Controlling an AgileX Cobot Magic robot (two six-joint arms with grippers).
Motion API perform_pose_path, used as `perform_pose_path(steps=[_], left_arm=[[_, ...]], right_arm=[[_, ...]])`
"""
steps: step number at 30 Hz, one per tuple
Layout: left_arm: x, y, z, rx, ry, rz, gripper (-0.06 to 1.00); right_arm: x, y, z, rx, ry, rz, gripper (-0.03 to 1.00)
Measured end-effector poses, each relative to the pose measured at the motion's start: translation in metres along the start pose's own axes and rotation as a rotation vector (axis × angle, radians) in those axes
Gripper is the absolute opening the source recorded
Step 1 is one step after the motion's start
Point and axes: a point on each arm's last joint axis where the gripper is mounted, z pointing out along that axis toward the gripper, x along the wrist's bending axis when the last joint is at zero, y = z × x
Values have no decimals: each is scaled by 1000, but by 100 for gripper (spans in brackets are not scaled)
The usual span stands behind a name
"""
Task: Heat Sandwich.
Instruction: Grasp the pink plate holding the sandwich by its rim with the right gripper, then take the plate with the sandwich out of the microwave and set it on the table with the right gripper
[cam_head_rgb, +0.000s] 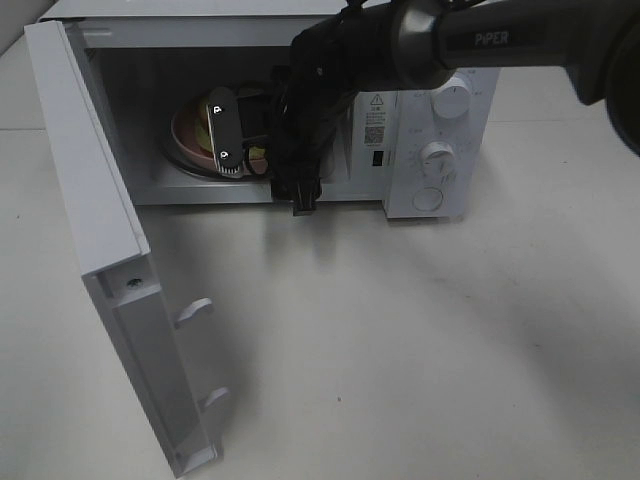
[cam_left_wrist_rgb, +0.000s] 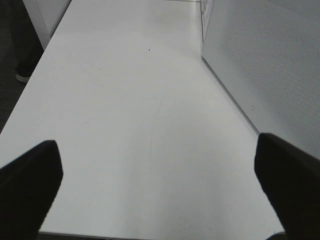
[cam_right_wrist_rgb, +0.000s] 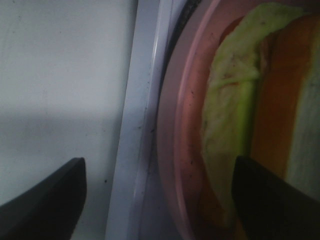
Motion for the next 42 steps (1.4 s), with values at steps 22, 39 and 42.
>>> perform_pose_path(steps=[22, 39, 42], left_arm=[[0, 0, 0, 0, 0, 0, 99], [0, 0, 0, 0, 0, 0, 99], [0, 0, 0, 0, 0, 0, 99]], right_arm=[[-1, 4, 19, 13, 13, 49, 19], [-2, 3, 18, 22, 7, 36, 18], [-2, 3, 17, 25, 13, 19, 18]])
